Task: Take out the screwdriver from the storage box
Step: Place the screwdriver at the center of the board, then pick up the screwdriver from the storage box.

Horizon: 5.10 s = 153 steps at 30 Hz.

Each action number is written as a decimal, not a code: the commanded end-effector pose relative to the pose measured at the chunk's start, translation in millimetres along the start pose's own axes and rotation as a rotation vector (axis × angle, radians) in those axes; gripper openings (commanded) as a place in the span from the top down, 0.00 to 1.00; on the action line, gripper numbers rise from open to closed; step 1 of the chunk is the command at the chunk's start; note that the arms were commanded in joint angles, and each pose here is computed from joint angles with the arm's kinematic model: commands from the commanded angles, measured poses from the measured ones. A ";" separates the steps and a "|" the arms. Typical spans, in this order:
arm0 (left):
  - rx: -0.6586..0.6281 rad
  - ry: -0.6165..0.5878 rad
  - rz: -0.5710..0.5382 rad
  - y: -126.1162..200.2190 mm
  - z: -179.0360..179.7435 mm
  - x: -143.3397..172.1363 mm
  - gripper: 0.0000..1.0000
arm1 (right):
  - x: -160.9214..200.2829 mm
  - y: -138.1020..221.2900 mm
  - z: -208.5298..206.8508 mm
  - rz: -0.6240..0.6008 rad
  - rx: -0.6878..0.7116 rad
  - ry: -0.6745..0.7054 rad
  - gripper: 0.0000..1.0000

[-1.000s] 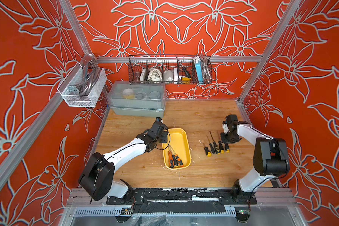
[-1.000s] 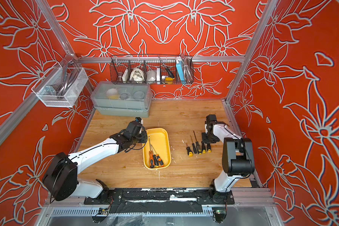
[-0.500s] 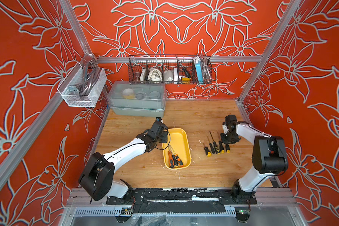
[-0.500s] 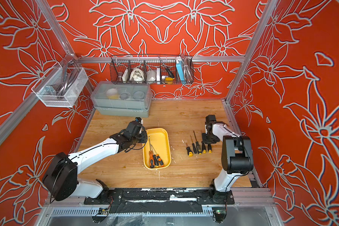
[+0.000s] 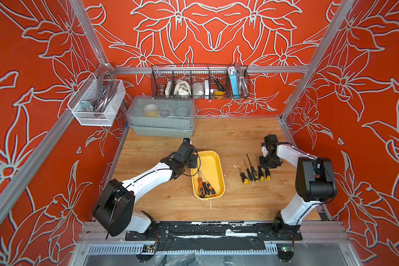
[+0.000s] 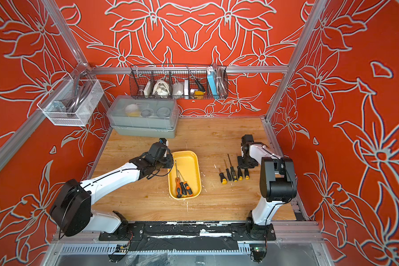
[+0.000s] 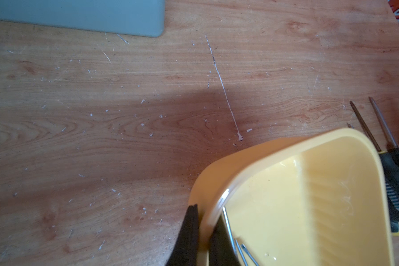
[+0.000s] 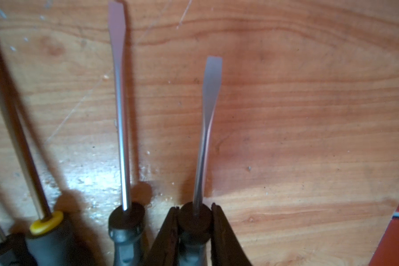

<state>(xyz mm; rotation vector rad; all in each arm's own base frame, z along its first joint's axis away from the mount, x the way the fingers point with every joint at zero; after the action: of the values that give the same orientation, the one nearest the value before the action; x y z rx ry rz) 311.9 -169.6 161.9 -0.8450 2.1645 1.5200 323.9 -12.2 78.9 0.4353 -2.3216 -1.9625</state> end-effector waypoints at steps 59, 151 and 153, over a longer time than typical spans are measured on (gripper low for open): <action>0.070 0.016 -0.050 7.5 -17.4 -17.7 1.00 | -2.8 78.9 25.8 -0.244 -0.028 0.020 0.65; 0.067 0.018 -0.042 10.2 -17.0 -17.1 1.00 | 24.1 123.2 323.4 -0.462 -0.306 0.383 1.00; 0.062 0.017 -0.042 10.0 -16.0 -17.2 1.00 | 22.9 136.0 320.4 -0.507 -0.331 0.370 1.00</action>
<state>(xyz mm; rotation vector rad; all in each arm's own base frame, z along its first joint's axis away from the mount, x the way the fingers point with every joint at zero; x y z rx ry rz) 314.3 -171.2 168.2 -0.8486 2.1610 1.5066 202.7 308.7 128.9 1.2367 -1.7488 -2.0996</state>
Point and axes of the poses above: each gripper's point midway between its finger pads, its own y axis back along the fingers, its own z axis along the line the jaws close on, x = y × z, the point moved 5 cm from there along y, back along the fingers, and after that the axes turned 11 degrees about y, right-handed, at the moved point
